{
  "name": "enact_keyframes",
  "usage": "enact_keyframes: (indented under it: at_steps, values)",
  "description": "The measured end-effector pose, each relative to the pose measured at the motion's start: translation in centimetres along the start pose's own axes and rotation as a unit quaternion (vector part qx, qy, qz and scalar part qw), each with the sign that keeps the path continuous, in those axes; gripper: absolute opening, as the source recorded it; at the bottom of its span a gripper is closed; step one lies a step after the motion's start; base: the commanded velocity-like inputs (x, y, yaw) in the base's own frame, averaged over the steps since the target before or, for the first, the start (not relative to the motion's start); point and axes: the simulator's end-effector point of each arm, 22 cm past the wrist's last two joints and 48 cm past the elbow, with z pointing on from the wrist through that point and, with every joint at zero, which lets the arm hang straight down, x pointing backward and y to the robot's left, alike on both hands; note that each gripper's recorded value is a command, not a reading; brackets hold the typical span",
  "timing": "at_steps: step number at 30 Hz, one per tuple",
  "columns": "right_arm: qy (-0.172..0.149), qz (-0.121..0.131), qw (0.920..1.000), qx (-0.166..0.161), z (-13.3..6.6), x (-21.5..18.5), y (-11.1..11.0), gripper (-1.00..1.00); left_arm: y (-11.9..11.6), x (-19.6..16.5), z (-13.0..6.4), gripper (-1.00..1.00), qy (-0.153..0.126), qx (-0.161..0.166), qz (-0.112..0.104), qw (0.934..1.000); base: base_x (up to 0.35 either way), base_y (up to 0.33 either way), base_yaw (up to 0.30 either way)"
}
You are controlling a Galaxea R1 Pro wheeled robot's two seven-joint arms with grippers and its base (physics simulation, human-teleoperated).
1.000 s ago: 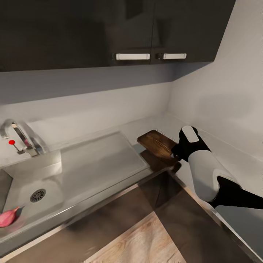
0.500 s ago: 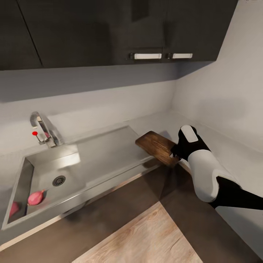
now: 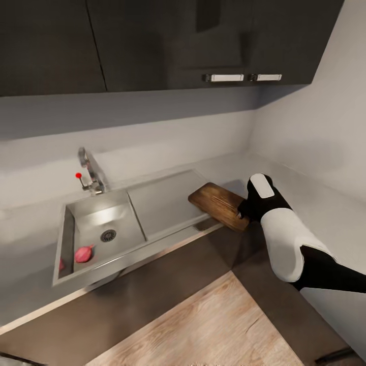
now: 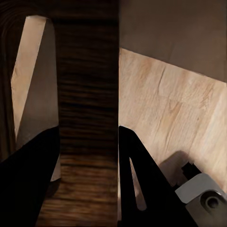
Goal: In the kitchen, take the Vidalia onion out of the sink, dice it on the chopping board with the paring knife, put the diced onion into the bowl on the countertop, then place both the paring knife and the chopping board into the sink.
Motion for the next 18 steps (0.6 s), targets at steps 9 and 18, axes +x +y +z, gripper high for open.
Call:
enact_keyframes:
  at_steps: [9, 18]
  values:
    - [0.0, -0.001, 1.0, 0.001, 0.0, 0.02, -0.02, -1.0, 0.0, 0.0, 0.0, 1.0, 0.0, 0.0, 0.0, 1.0, -0.207, 0.179, 0.268]
    - [0.0, -0.001, 1.0, 0.0, -0.03, 0.04, 0.02, -1.0, 0.0, 0.0, 0.0, 1.0, 0.0, 0.0, 0.0, 1.0, -0.165, 0.144, 0.276]
